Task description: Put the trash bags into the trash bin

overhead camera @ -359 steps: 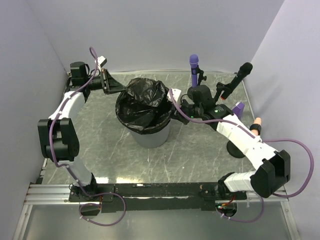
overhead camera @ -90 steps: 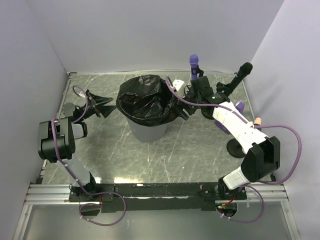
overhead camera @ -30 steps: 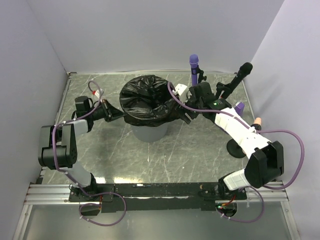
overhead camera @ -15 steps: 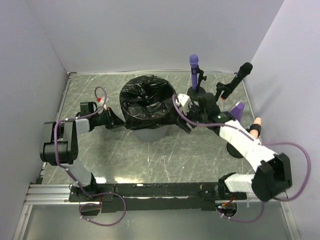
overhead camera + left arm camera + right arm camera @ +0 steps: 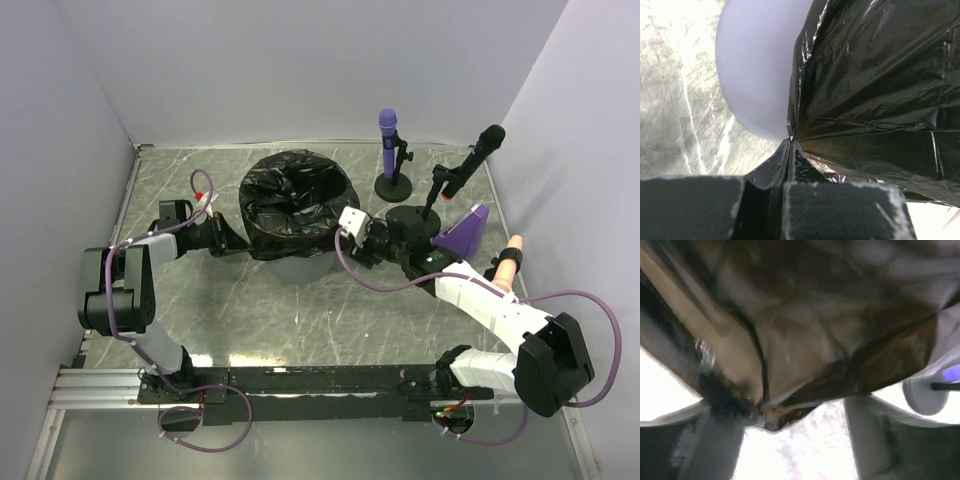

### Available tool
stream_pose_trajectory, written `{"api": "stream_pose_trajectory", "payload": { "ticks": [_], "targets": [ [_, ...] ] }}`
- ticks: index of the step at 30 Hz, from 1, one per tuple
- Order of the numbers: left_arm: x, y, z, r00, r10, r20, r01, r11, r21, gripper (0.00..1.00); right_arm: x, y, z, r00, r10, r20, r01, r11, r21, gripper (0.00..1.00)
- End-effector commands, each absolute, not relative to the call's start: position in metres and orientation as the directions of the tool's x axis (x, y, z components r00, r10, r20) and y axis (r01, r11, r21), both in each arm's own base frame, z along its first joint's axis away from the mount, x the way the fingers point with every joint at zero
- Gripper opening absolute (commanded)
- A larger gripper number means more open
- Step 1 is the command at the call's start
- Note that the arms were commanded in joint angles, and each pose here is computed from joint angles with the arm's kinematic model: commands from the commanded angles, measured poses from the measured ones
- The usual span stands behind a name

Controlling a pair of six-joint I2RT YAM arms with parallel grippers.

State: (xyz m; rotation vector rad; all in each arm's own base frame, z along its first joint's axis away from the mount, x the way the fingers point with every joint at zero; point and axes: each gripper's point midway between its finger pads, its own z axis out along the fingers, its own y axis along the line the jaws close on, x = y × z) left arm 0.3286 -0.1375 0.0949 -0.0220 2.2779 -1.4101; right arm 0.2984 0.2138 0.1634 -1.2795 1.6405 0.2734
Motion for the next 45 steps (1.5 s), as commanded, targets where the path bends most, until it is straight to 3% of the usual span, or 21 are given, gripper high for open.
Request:
{"api": "stream_pose_trajectory", "payload": {
  "ticks": [1, 2, 3, 10, 16, 18, 23, 25, 26, 28, 29, 30, 32, 37, 41, 45],
  "targets": [
    [0.334, -0.136, 0.114, -0.877, -0.220, -0.428, 0.286, 0.477, -0.831, 0.01, 0.325, 0.221, 0.187, 0.143, -0.580, -0.802, -0.749, 0.466, -0.471, 0.35],
    [0.337, -0.133, 0.113, -0.874, -0.223, -0.432, 0.283, 0.489, -0.825, 0.01, 0.325, 0.221, 0.185, 0.174, -0.593, -0.786, -0.748, 0.440, -0.498, 0.07],
    [0.339, -0.129, 0.111, -0.873, -0.227, -0.432, 0.275, 0.502, -0.820, 0.01, 0.324, 0.219, 0.179, 0.203, -0.609, -0.767, -0.738, 0.420, -0.528, 0.00],
    [0.349, -0.101, 0.078, -0.885, -0.212, -0.415, 0.205, 0.623, -0.755, 0.01, 0.296, 0.197, 0.104, 0.375, -0.737, -0.562, -0.747, 0.119, -0.654, 0.00],
    [0.338, -0.089, 0.048, -0.928, -0.164, -0.333, 0.141, 0.675, -0.724, 0.01, 0.286, 0.195, 0.062, 0.336, -0.777, -0.533, -0.829, 0.025, -0.558, 0.00],
    [0.332, -0.088, 0.041, -0.941, -0.151, -0.304, 0.125, 0.679, -0.723, 0.01, 0.286, 0.198, 0.060, 0.296, -0.777, -0.556, -0.853, 0.047, -0.521, 0.01],
    [0.332, -0.089, 0.052, -0.930, -0.153, -0.333, 0.157, 0.655, -0.739, 0.01, 0.273, 0.187, 0.074, 0.263, -0.792, -0.551, -0.866, 0.058, -0.497, 0.20],
    [0.336, -0.088, 0.068, -0.919, -0.167, -0.358, 0.190, 0.609, -0.770, 0.02, 0.267, 0.174, 0.089, 0.210, -0.810, -0.548, -0.871, 0.100, -0.481, 0.39],
    [0.340, -0.083, 0.077, -0.909, -0.186, -0.372, 0.193, 0.603, -0.774, 0.14, 0.264, 0.168, 0.102, 0.162, -0.811, -0.563, -0.873, 0.148, -0.465, 0.45],
    [0.345, -0.069, 0.091, -0.883, -0.233, -0.408, 0.190, 0.617, -0.764, 0.27, 0.256, 0.158, 0.139, 0.098, -0.782, -0.615, -0.867, 0.237, -0.439, 0.55],
    [0.352, -0.050, 0.112, -0.840, -0.265, -0.474, 0.205, 0.654, -0.728, 0.42, 0.248, 0.152, 0.199, 0.040, -0.719, -0.693, -0.845, 0.346, -0.407, 0.69],
    [0.354, -0.044, 0.117, -0.830, -0.267, -0.489, 0.204, 0.672, -0.712, 0.58, 0.248, 0.153, 0.231, 0.045, -0.690, -0.722, -0.831, 0.375, -0.411, 0.73],
    [0.354, -0.038, 0.128, -0.828, -0.261, -0.497, 0.208, 0.679, -0.704, 0.72, 0.249, 0.159, 0.273, 0.044, -0.651, -0.758, -0.828, 0.401, -0.393, 0.75],
    [0.347, -0.033, 0.167, -0.773, -0.313, -0.552, 0.239, 0.663, -0.709, 0.75, 0.276, 0.215, 0.359, 0.017, -0.534, -0.845, -0.895, 0.369, -0.251, 0.69],
    [0.326, -0.038, 0.194, -0.729, -0.291, -0.620, 0.293, 0.685, -0.667, 0.75, 0.303, 0.275, 0.374, 0.003, -0.521, -0.854, -0.943, 0.282, -0.175, 0.62],
    [0.303, -0.045, 0.204, -0.741, -0.271, -0.615, 0.303, 0.681, -0.666, 0.73, 0.325, 0.327, 0.341, -0.009, -0.558, -0.830, -0.967, 0.216, -0.135, 0.61]
  ]
}}
